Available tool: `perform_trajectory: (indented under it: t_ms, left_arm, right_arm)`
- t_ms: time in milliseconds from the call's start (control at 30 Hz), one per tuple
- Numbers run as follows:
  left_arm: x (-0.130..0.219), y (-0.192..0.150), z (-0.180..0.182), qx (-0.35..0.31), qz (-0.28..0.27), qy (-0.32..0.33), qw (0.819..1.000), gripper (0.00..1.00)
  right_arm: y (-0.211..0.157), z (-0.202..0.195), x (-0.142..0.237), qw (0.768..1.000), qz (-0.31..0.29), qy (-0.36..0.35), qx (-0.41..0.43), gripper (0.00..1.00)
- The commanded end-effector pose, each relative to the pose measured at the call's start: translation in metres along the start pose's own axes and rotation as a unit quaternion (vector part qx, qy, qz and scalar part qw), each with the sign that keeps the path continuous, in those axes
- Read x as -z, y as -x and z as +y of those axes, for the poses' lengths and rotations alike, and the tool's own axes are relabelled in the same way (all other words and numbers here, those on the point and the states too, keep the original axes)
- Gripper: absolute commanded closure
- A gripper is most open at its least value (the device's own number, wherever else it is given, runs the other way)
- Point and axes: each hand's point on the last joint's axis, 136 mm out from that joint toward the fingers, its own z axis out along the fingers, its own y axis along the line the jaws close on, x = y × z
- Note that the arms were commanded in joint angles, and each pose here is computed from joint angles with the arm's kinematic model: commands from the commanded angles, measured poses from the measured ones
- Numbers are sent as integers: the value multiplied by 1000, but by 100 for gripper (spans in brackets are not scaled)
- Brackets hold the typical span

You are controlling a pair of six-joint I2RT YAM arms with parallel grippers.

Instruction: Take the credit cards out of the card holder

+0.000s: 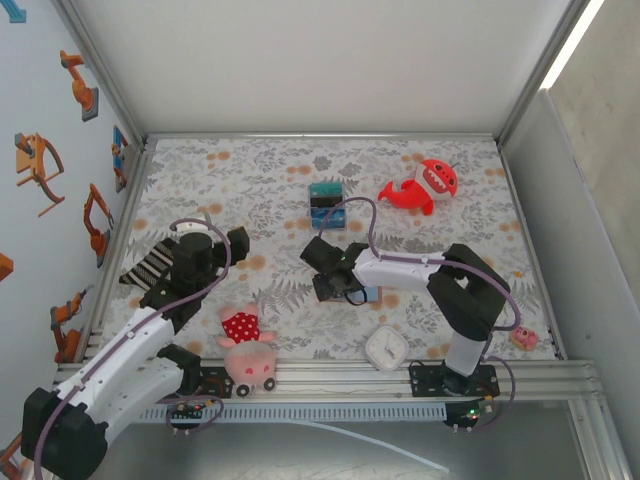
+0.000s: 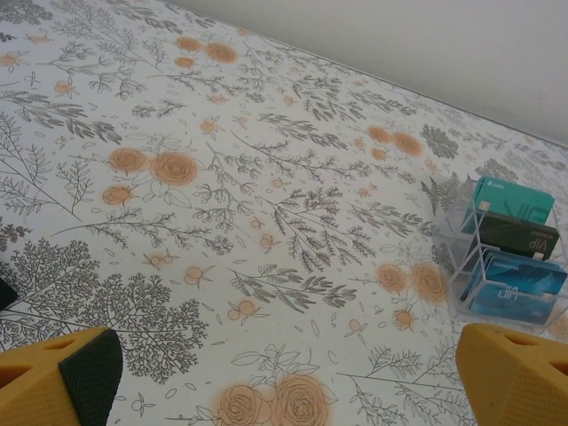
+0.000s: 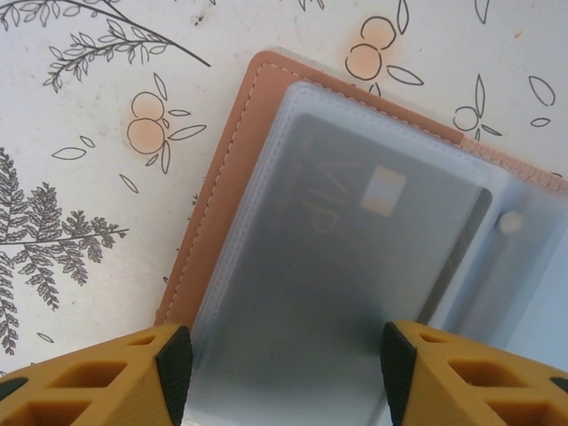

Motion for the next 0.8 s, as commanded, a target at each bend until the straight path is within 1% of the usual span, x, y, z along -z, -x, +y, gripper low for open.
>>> perform_trajectory:
  t_ms: [0, 133, 233, 333, 500, 667, 733, 767]
  left_arm:
    - [1, 9, 1, 3, -10, 5, 1000, 3]
    - [3, 10, 2, 2, -13, 9, 1000, 3]
    - [4, 11, 2, 0, -13, 9, 1000, 3]
    - [4, 12, 1, -2, -11, 10, 1000, 3]
    - [5, 14, -2, -2, -10, 3, 1000, 3]
    - [6, 17, -5, -2, -11, -4, 1000, 3]
    - [7, 18, -6, -1, -13, -6, 1000, 3]
    - [8, 19, -6, -2, -14, -7, 1000, 3]
  right_arm:
    - [-11, -2, -7, 1000, 19, -8, 6, 46]
    - [-12, -3, -7, 1000, 16, -7, 6, 49]
    - [-10, 2, -5, 1000, 12, 9, 8, 52]
    - [-7, 9, -1, 999, 5, 33, 6, 54]
    - [-4, 20, 8, 997, -6, 77, 6, 54]
    - [-5, 41, 14, 991, -4, 134, 30, 57]
    - [-7, 42, 14, 991, 3, 130, 37, 56]
    - [-7, 39, 14, 993, 6, 115, 39, 55]
